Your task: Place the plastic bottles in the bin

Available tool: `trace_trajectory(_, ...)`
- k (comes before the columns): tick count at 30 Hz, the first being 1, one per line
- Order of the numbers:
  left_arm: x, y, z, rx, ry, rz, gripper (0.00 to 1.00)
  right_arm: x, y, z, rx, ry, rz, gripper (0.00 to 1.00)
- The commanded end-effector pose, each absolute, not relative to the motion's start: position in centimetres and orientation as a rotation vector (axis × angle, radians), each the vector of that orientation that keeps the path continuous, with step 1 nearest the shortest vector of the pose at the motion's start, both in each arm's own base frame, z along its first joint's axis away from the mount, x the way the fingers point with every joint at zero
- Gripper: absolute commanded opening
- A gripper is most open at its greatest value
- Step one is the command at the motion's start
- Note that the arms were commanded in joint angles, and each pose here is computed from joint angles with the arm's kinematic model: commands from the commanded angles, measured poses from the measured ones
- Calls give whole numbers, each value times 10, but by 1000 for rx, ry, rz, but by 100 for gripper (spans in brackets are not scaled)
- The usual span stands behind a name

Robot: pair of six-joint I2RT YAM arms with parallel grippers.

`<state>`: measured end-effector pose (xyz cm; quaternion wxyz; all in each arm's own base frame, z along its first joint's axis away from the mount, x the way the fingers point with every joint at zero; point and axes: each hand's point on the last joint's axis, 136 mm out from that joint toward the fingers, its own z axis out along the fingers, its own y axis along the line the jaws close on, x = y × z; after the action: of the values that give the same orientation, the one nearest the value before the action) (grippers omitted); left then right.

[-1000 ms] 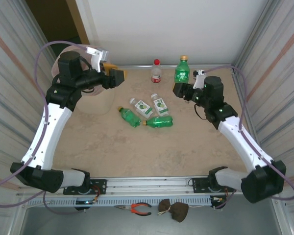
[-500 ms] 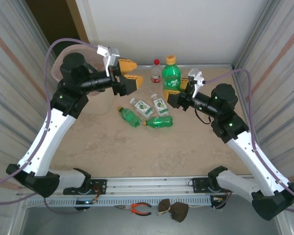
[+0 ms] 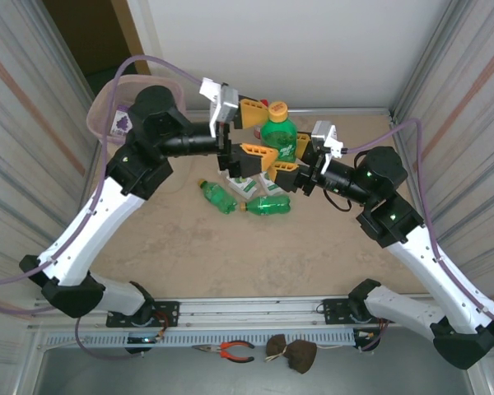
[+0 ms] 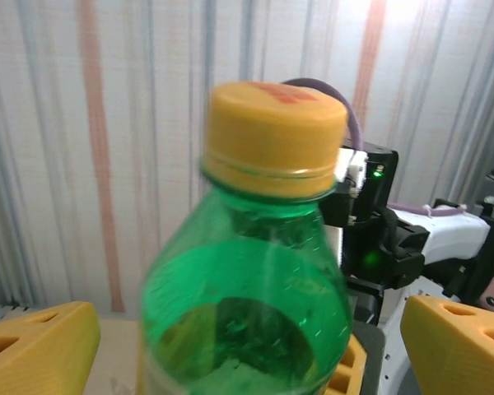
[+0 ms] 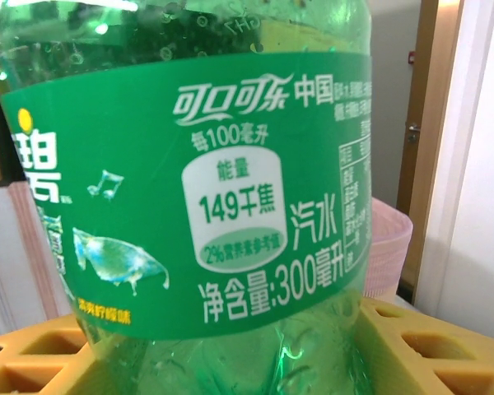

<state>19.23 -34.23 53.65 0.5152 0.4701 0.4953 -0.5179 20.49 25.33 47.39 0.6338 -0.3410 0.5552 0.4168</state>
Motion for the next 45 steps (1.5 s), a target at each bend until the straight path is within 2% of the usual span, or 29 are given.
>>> trace_trajectory(1, 183, -348, 547, 1167, 1127, -1205, 94, 192, 244, 506, -763, 1154, 917, 58)
trace_trajectory(11, 187, -371, 537, 1117, 1153, -1108, 81, 195, 240, 506, -723, 1162, 883, 58)
trace_trajectory(32, 180, -370, 539, 1121, 1116, -1146, 54, 194, 241, 503, -732, 1160, 889, 59)
trace_trajectory(37, 179, -368, 542, 1116, 1114, -1135, 52, 195, 239, 501, -725, 1169, 878, 64)
trace_trajectory(42, 186, -364, 542, 1098, 1152, -1081, 52, 193, 238, 498, -729, 1180, 881, 79)
trace_trajectory(45, 194, -360, 541, 1080, 1188, -1041, 52, 192, 237, 496, -731, 1190, 883, 85)
